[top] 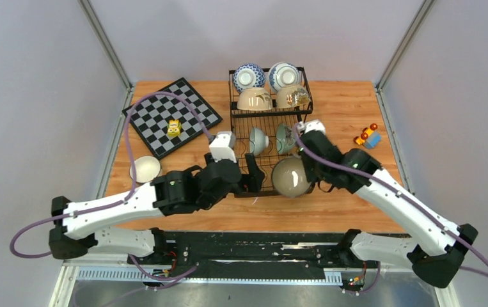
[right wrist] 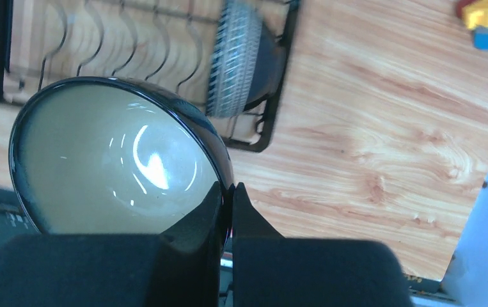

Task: Unload the bowls from the dish rack
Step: Place the bowl at the center of the board.

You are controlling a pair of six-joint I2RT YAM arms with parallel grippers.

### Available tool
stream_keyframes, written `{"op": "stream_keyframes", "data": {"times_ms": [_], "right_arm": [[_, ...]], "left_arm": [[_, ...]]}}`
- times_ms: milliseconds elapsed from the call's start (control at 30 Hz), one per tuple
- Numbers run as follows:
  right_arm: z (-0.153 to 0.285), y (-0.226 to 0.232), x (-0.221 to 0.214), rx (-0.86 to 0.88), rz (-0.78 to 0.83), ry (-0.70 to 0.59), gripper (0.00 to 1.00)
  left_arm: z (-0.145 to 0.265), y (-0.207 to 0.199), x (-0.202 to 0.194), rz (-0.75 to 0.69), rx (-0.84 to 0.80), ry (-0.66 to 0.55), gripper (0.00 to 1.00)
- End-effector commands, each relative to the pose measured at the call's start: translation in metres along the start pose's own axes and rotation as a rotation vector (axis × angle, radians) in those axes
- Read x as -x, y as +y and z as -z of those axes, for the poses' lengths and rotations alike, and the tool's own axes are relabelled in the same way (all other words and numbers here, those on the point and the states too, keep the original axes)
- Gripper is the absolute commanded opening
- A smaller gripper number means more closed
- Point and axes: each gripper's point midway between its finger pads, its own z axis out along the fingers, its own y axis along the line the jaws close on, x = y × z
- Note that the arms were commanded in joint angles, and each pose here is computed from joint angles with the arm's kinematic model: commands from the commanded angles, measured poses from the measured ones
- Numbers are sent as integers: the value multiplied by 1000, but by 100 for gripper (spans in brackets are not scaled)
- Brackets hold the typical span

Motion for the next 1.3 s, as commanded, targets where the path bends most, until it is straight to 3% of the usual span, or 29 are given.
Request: {"op": "stream_keyframes", "data": {"times_ms": [0, 267, 433, 700, 933, 1267], "right_arm": [[24, -64, 48, -87, -242, -145, 0], [-1, -183, 77, -366, -767, -264, 0], [-47, -249, 75, -450, -1012, -308, 0], [-128, -292, 88, -414, -1076, -208, 0], [-188, -320, 114, -388, -1041, -184, 0], [-250, -322, 126, -294, -1067, -121, 0]], "left_arm": [[14, 33, 17, -45, 32, -110, 100], [26, 113, -1, -14, 119, -225, 100], [25, 134, -22, 21, 114, -212, 100], [24, 145, -25, 33, 138, -231, 100], [10, 132, -36, 1, 129, -191, 100], [-9, 123, -56, 21, 121, -142, 100]]}}
